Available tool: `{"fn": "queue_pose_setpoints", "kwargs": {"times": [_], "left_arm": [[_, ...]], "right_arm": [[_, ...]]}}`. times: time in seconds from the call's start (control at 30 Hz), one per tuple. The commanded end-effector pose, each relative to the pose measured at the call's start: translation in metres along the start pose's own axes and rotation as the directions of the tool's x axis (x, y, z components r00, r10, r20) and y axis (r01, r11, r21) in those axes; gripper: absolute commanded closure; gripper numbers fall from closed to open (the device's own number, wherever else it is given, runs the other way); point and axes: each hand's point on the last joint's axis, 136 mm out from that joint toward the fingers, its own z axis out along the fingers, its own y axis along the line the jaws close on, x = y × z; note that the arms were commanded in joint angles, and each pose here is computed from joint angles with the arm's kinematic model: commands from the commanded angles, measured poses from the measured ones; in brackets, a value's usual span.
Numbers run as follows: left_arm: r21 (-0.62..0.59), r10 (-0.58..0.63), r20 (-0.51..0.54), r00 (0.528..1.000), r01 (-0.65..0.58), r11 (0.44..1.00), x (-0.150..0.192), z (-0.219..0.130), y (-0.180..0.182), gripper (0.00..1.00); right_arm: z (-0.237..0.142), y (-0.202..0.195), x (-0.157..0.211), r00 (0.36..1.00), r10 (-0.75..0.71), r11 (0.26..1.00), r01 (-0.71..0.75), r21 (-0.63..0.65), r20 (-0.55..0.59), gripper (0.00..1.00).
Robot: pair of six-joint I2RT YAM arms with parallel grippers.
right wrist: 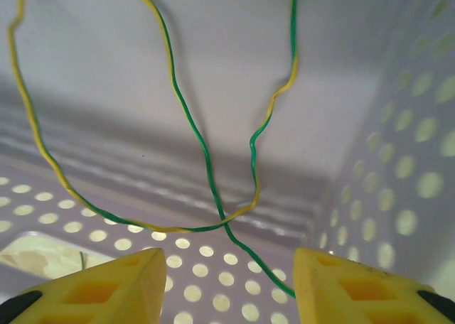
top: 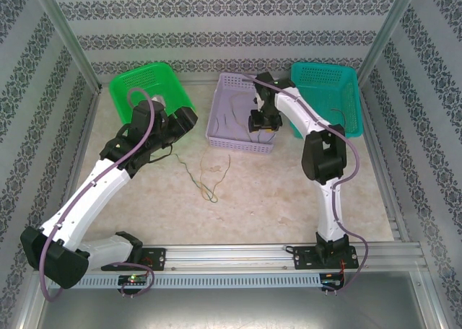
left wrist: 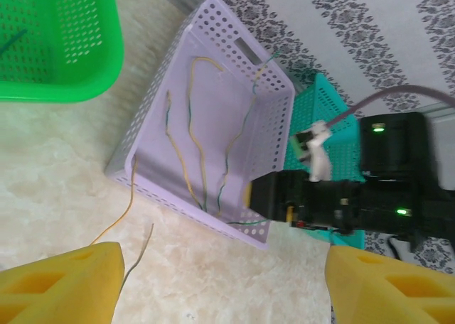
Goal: Untangle the cables
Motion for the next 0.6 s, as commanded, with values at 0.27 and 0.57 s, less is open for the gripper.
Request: {"fn": "queue_pose_setpoints", "kwargs": {"times": [0.27, 0.57], "left_arm": [[-0.455, -0.216, -0.237, 0.947, 0.088, 0.886, 0.067, 0.004, 0.122, 0.35], [-0.5, -0.234, -0.426, 0.874, -0.012, 0.866, 0.128, 0.038, 0.177, 0.49]], "right_arm": [[-0.105, 0.034, 0.007, 0.955, -0.027, 0.996, 0.051, -0.075, 0.295, 0.59], [-0.056, 0.102, 0.128, 0.971, -0.118, 0.955, 0.169, -0.245, 0.209, 0.57]]}}
